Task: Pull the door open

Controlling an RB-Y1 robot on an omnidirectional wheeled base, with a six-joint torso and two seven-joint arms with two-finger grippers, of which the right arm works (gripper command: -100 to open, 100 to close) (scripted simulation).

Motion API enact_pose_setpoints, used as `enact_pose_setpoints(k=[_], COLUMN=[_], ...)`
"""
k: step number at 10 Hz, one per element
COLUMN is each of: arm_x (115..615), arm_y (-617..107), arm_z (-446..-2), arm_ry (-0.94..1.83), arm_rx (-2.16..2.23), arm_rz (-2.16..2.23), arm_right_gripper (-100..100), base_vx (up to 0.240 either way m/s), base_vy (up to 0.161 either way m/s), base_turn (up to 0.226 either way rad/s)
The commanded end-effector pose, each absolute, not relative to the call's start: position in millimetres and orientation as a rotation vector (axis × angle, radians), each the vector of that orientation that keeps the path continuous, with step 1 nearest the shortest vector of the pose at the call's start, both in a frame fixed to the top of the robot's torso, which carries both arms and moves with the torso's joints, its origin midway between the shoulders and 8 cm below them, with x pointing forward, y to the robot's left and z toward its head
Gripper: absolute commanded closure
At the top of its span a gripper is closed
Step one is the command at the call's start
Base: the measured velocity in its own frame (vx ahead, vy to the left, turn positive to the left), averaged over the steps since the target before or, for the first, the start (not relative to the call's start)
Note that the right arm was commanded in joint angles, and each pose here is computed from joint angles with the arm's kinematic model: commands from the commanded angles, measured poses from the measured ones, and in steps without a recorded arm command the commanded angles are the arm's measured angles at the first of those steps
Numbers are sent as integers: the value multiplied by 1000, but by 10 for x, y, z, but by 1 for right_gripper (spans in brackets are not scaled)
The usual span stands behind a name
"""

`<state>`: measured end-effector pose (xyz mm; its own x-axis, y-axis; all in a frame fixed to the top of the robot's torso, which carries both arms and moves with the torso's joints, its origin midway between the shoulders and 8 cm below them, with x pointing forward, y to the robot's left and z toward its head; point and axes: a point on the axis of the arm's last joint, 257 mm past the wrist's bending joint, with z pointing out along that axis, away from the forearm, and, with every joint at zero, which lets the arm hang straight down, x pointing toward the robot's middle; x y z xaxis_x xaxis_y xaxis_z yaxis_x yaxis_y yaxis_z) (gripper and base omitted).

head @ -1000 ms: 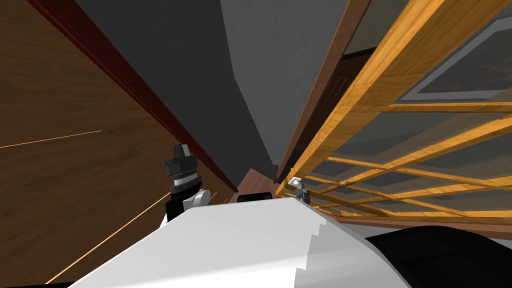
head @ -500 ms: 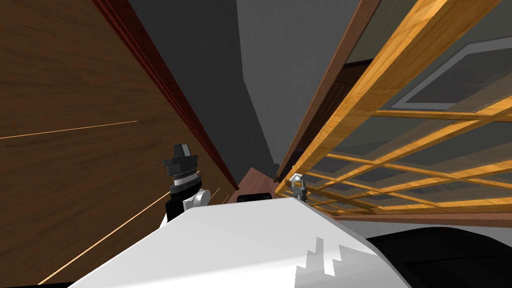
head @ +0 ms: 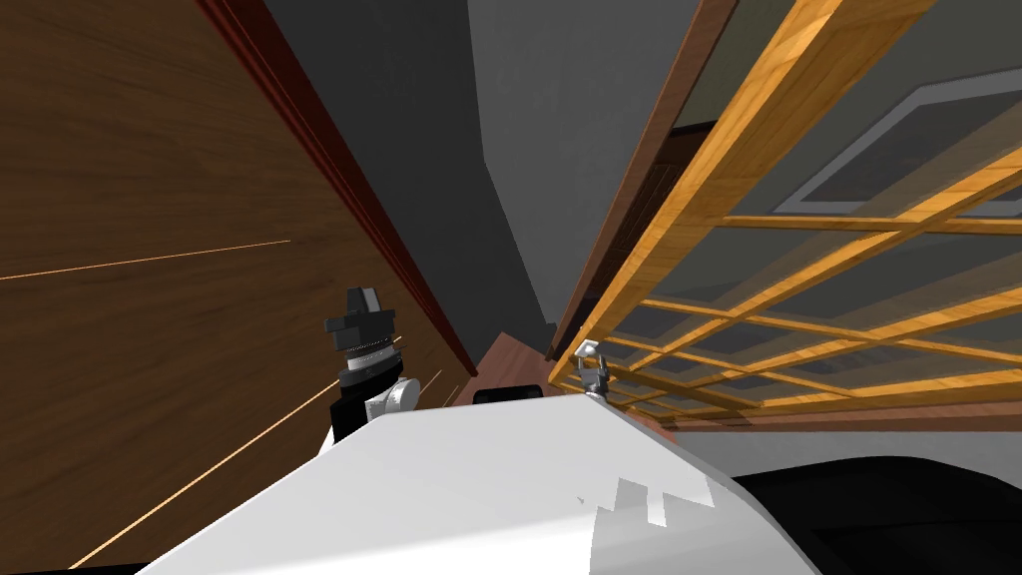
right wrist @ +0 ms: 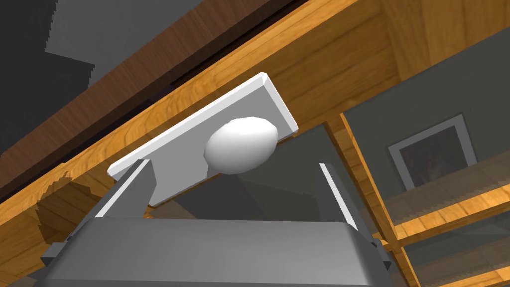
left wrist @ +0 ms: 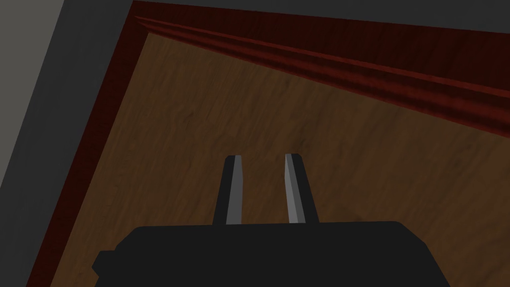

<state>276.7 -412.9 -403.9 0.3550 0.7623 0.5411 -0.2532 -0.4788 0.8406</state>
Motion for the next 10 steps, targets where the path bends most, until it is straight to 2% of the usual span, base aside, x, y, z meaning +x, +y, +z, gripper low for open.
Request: enact_pose_setpoints(k=[1, 10], arm_x=[2858, 3214], arm_y=[-4095, -3960], arm_z=[-4051, -4082], arm_ry=[429, 274], arm_rx=[1671, 1776], arm_rz=[1355, 1545], arm_right_gripper=[-100, -100], base_vx=[-79, -62], base_vy=[26, 7], base_turn=[-27, -16])
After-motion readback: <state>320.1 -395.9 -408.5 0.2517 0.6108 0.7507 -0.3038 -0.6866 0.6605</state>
